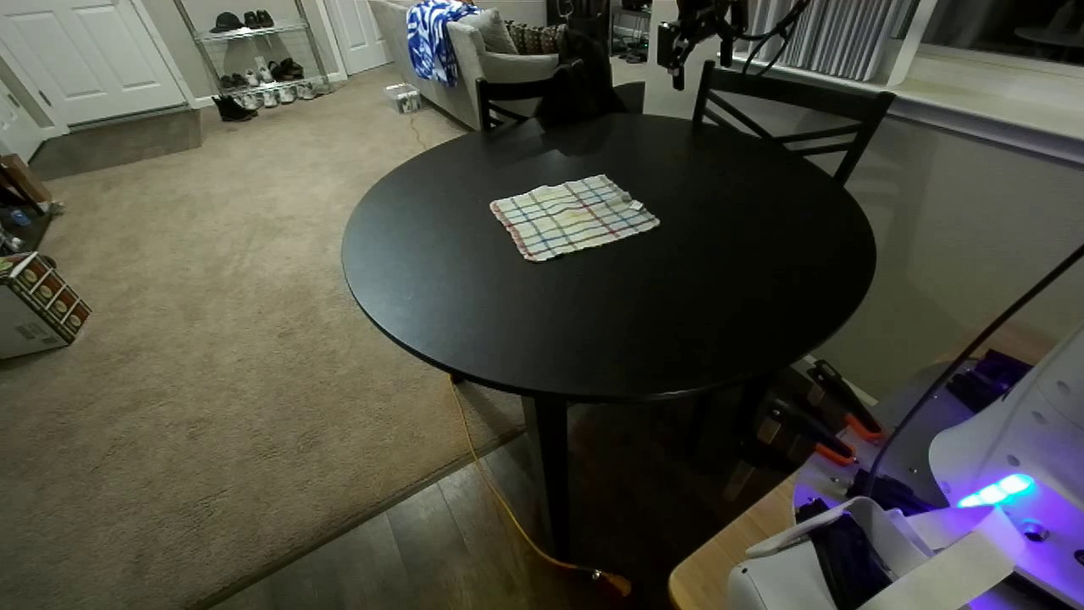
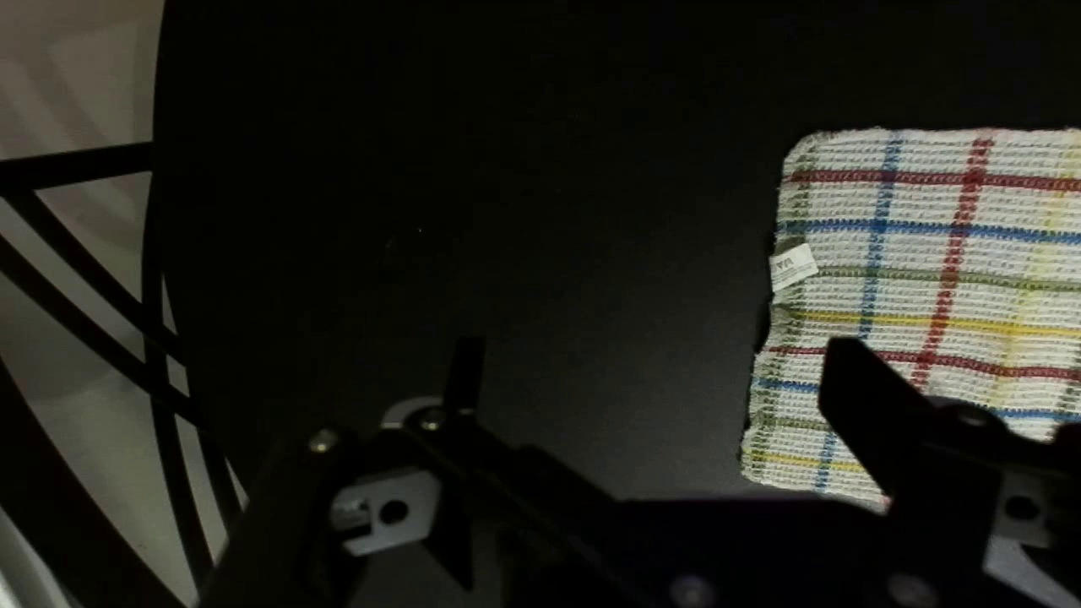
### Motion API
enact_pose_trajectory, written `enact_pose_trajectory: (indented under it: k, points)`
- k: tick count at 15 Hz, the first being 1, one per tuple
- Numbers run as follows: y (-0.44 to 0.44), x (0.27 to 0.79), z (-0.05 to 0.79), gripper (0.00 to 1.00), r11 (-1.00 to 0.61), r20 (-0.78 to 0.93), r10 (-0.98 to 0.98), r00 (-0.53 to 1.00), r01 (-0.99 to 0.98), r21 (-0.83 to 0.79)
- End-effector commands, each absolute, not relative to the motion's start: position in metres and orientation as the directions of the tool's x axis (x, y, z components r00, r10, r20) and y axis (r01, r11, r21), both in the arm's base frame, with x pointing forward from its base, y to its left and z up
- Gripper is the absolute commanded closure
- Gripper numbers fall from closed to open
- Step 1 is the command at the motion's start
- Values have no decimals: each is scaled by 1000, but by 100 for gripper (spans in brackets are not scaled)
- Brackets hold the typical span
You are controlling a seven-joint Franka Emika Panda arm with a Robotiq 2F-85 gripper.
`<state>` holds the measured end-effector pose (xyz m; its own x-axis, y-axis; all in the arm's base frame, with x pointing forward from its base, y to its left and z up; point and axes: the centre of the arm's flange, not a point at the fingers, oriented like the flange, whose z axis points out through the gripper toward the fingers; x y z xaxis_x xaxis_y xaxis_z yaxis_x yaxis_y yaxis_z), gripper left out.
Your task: Fold the cloth
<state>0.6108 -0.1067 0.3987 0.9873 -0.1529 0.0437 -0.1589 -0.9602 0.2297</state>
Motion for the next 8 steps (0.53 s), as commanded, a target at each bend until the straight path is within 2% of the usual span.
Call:
enact_pose_trajectory:
  k: [1,8]
  points:
    - [-107,611,399,0,-960,44,-153,987,-159,230]
    - [-81,628,376,0,-963,57,-170,984,-178,203]
